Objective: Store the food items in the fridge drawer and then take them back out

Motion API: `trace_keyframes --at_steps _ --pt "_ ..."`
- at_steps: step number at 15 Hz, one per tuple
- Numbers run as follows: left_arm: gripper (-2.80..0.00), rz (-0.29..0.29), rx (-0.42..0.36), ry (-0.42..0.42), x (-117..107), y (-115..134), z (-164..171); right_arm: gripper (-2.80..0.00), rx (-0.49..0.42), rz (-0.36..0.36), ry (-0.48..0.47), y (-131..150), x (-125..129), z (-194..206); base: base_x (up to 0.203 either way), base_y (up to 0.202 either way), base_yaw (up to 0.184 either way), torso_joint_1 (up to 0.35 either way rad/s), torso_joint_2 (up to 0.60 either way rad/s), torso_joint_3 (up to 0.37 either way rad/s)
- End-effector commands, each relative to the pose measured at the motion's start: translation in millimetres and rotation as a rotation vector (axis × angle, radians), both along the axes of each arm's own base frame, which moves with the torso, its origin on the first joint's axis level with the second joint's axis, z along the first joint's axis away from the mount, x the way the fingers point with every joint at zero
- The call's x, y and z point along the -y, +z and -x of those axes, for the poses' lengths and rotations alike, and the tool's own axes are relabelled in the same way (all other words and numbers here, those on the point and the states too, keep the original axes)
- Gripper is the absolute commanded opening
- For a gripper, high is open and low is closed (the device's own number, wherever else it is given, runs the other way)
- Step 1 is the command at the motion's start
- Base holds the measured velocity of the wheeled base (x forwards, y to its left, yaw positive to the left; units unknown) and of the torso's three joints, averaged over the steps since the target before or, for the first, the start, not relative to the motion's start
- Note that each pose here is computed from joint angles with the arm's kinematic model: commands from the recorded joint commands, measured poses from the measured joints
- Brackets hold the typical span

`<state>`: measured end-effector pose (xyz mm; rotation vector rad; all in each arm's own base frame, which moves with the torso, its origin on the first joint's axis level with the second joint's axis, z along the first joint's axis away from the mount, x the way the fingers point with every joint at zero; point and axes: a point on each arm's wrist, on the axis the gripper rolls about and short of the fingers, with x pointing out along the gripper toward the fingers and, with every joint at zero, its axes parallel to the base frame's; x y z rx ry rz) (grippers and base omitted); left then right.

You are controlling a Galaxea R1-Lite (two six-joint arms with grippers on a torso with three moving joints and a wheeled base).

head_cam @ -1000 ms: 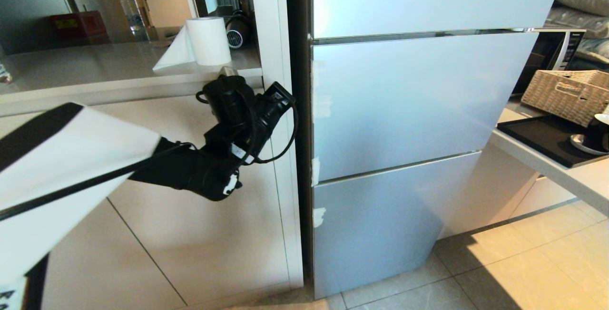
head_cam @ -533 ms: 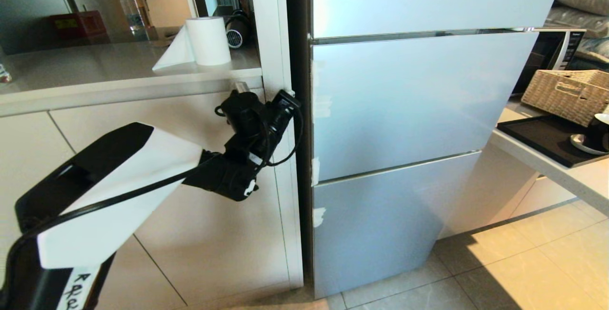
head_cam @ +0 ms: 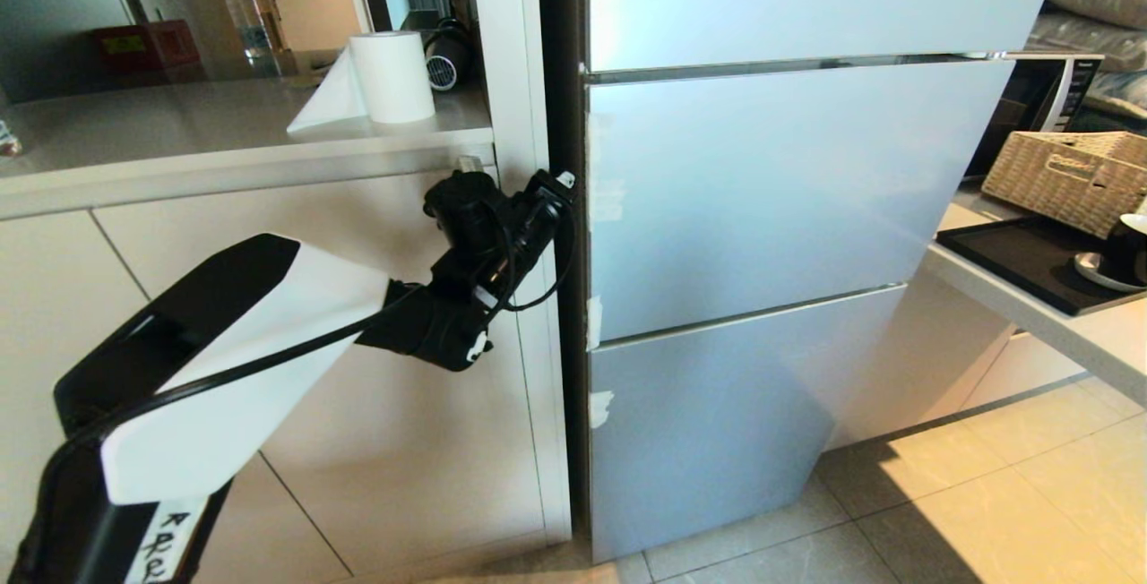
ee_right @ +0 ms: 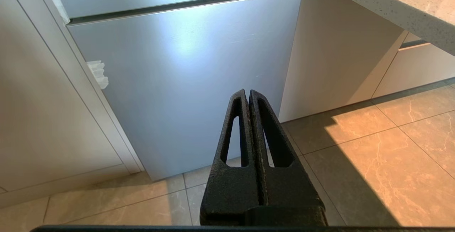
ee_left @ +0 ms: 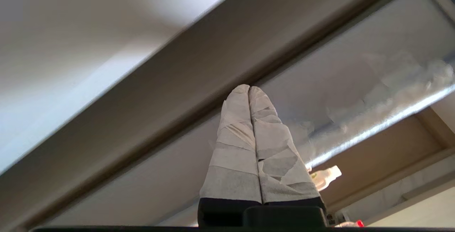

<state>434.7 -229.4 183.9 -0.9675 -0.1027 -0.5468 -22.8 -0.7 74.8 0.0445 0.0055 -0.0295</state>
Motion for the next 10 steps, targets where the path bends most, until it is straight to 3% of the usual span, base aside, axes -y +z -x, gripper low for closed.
trace_keyframes --at_steps 1,6,10 --pt "-2.80 0.011 0.010 -0.007 3.3 1.4 -0.2 -2.80 -0.001 0.000 0.000 -0.3 0.0 -0.1 0.000 0.000 0.000 0.000 0.00 0.000" --pt "-2.80 0.002 -0.004 -0.064 28.0 -2.1 16.0 -2.80 -0.002 0.000 0.000 -0.4 0.0 -0.1 0.000 0.000 0.000 0.000 0.00 0.000" --pt "-2.80 -0.017 -0.028 -0.084 35.4 -9.7 23.5 -2.80 -0.002 0.000 0.000 -0.4 0.0 -0.1 0.000 0.000 0.000 0.000 0.00 0.000"
